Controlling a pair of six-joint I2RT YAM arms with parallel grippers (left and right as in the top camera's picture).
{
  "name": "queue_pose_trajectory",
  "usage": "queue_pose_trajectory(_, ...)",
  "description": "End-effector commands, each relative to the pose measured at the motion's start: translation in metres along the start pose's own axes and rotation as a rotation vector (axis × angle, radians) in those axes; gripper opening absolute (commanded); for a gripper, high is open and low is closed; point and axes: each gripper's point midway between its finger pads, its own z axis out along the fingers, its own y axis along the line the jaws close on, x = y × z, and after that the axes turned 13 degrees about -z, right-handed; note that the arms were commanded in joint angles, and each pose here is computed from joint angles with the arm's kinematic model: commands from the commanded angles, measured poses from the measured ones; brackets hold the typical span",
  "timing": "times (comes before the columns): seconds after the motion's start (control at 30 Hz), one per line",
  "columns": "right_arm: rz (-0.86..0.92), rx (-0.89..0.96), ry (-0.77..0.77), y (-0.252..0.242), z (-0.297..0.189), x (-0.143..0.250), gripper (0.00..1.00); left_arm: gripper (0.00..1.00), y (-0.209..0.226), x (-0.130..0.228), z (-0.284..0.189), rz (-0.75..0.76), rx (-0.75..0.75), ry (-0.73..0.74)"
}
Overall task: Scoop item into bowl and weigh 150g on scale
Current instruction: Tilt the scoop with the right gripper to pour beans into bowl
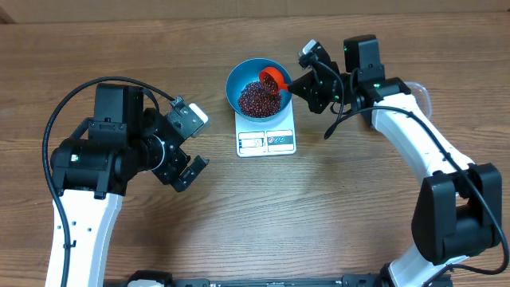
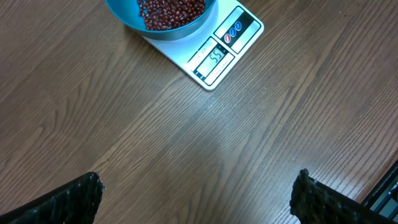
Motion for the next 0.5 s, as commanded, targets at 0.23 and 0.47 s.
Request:
queue_pose_trajectory(0.23,-0.227,0.022,-0.011,0.0,0.005,-0.015,0.04,0.99,-0.001,0.001,0.002,-0.01,0.004,0.007)
queue_pose_trajectory(0.47,-0.272,0.104,0.043,-0.011,0.008,-0.012,0.04,1.0,-0.001,0.001,0.002,-0.01,0.004,0.006)
